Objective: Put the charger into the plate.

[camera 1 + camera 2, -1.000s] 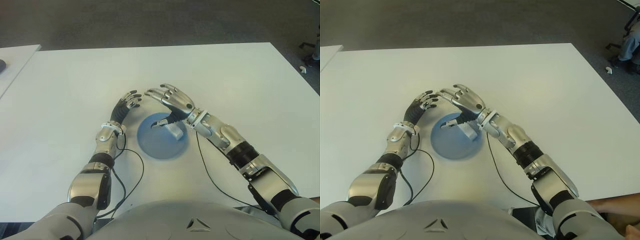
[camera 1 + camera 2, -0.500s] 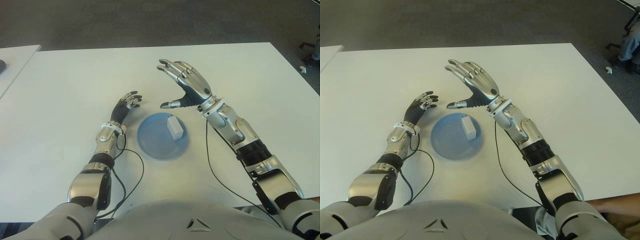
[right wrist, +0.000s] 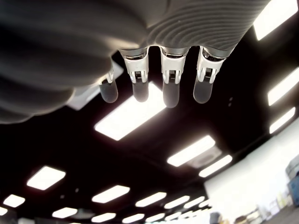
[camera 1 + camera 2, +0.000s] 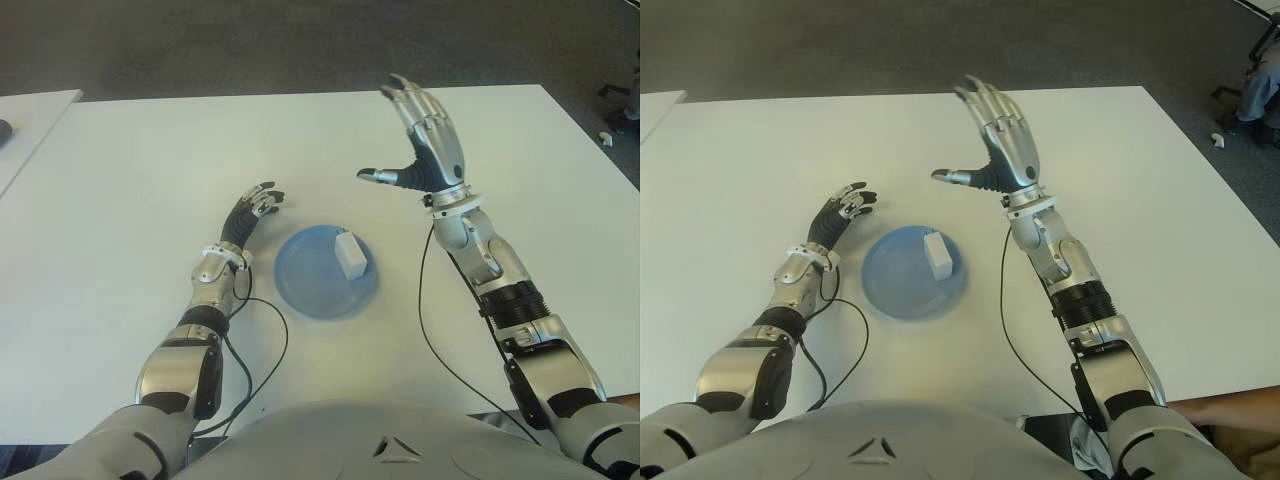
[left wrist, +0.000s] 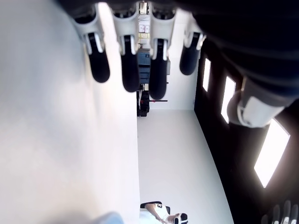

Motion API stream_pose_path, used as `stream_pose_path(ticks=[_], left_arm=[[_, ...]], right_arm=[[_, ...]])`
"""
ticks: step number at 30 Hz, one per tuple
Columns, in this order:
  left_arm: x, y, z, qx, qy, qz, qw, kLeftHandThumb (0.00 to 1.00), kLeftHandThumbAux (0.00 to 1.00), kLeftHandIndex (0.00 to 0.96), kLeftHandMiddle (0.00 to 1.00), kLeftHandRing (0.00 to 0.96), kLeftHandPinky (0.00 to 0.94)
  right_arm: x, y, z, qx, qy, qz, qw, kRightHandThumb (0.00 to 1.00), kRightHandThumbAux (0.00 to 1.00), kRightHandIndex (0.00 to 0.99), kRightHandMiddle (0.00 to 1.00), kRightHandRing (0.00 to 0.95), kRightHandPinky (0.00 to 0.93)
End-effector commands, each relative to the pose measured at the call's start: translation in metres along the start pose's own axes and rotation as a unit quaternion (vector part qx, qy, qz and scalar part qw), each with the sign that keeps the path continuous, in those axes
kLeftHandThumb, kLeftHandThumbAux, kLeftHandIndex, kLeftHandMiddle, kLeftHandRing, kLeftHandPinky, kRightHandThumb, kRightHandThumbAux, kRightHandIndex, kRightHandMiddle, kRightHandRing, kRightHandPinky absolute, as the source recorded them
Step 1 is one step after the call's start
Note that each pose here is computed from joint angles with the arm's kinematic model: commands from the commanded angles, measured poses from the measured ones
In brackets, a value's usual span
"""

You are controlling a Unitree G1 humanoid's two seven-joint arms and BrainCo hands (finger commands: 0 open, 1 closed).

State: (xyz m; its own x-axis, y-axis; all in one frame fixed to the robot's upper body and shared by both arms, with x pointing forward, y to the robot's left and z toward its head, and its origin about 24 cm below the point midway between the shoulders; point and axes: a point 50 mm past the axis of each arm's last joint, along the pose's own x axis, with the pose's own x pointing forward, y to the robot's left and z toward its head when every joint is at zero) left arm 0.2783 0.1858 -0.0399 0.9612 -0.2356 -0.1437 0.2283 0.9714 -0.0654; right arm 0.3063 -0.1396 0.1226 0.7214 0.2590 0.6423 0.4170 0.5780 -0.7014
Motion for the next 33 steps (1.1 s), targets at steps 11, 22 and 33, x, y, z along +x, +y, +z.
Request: stream_pose_path(ticks=[11,22,33], left_arm=[[-0.040,-0.013,-0.063,-0.045,0.157,0.000,0.987,0.000,0.469,0.208,0.299,0.255,0.228],[-0.041,-0.011,-0.063,-0.041,0.158,0.010,0.987,0.000,0.470,0.192,0.270,0.245,0.233],[-0.035,-0.017,-0.059,-0.046,0.135,0.055,0.988,0.000,0.495,0.082,0.094,0.087,0.070]], right_arm=[[-0.044,0.024,-0.043,0.144,0.172,-0.031,0.974,0.067,0.466,0.000,0.000,0.000,0.000],[-0.103,0.060,-0.045,0.300,0.329,0.034,0.895,0.072,0.598,0.000,0.000,0.000,0.000],[-0.135,0.102,-0.031,0.382,0.417,0.100,0.819,0.073,0.747,0.000,0.000,0.000,0.000]])
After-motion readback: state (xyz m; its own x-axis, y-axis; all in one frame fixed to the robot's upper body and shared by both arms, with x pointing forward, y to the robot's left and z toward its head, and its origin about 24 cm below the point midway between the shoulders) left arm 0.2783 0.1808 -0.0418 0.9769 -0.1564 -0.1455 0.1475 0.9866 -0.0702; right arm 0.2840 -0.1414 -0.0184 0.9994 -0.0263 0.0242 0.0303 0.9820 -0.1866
